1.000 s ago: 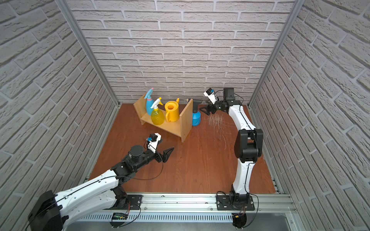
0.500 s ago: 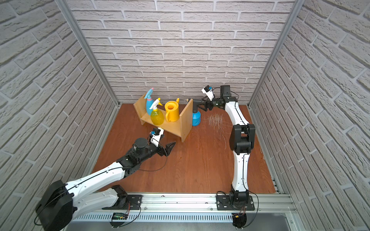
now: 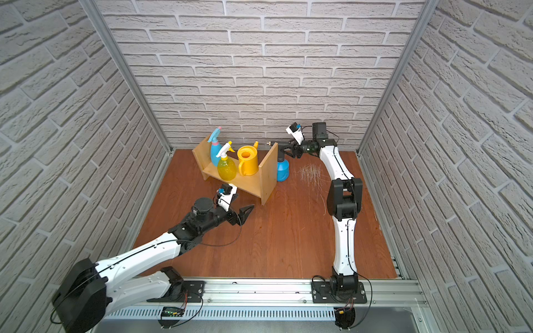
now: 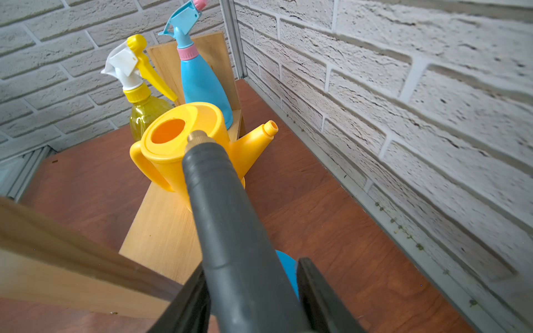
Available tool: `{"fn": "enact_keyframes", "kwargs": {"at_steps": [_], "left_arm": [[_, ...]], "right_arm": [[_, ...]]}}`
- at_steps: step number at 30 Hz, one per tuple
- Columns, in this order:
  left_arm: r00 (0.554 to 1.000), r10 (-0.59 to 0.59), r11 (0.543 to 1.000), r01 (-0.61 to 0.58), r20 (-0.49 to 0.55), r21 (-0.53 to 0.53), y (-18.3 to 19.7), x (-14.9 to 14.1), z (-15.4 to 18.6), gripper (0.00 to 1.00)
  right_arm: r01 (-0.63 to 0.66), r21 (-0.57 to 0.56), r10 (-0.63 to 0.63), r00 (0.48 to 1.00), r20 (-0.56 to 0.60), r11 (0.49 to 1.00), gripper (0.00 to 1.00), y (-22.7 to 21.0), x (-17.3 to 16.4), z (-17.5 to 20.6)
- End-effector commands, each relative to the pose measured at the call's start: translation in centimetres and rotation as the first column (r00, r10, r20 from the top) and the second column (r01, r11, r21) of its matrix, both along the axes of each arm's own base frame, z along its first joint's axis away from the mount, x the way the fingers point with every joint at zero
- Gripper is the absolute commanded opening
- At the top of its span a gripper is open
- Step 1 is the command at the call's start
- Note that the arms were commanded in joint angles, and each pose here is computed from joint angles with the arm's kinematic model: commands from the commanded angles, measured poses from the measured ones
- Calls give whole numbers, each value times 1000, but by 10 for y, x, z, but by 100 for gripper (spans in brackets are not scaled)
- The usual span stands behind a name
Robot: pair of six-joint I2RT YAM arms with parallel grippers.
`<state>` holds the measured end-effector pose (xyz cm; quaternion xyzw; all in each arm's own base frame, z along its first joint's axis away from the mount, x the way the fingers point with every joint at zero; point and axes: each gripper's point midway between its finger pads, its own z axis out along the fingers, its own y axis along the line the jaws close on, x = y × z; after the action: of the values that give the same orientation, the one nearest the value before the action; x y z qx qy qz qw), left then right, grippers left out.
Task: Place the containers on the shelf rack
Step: Move the container to the center of the board.
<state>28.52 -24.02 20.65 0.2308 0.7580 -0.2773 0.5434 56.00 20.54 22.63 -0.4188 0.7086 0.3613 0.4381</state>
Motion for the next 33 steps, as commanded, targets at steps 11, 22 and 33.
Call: {"fn": "enact_keyframes", "kwargs": {"at_steps": [11, 22, 33], "left_arm": [[998, -4, 998, 8, 59, -68, -1, 2, 32, 98], [998, -3, 997, 8, 69, -80, 1, -3, 36, 98], [996, -12, 996, 21, 93, -88, 1, -6, 42, 98]], "right_arm": [[-20, -33, 23, 997, 80, 999, 32, -2, -8, 25], [38, -120, -25, 994, 108, 992, 28, -17, -27, 38], [198, -123, -184, 976, 113, 973, 27, -47, -75, 30]]}}
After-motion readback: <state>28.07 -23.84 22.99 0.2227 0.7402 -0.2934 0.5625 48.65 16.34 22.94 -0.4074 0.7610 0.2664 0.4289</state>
